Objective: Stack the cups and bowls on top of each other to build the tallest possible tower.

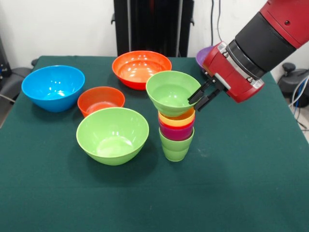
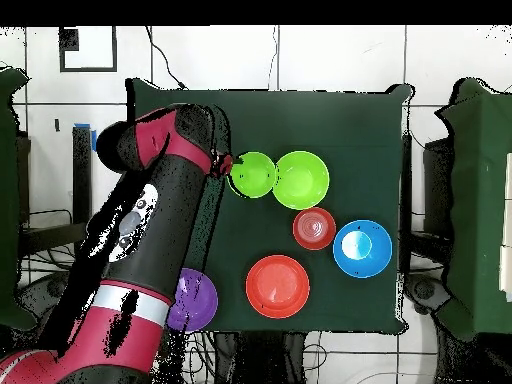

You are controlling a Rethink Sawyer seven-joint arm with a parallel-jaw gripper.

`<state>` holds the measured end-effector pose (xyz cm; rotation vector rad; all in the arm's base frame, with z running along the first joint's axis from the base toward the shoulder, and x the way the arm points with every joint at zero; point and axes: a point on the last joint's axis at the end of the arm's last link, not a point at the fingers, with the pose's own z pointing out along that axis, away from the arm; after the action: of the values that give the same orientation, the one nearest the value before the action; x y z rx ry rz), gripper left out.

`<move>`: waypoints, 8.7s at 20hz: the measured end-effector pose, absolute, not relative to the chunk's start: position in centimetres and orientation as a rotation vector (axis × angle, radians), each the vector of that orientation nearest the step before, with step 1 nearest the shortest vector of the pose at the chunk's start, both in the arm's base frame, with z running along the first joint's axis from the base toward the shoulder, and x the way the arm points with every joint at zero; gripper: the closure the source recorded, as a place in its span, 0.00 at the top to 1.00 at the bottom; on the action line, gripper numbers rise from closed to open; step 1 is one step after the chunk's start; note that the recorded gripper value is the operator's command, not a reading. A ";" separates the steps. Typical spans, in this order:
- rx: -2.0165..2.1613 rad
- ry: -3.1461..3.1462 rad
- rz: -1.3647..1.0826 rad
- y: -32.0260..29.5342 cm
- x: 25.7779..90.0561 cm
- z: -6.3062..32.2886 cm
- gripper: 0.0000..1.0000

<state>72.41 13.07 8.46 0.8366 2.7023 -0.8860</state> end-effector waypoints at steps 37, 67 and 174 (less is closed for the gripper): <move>0.819 2.685 -0.848 14.2 73.9 9.5 0.00; 0.819 2.695 -0.849 15.1 73.1 9.9 0.00; 0.836 2.683 -0.838 14.2 73.9 10.5 0.00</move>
<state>73.93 14.24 10.53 0.8361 2.6826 -0.8377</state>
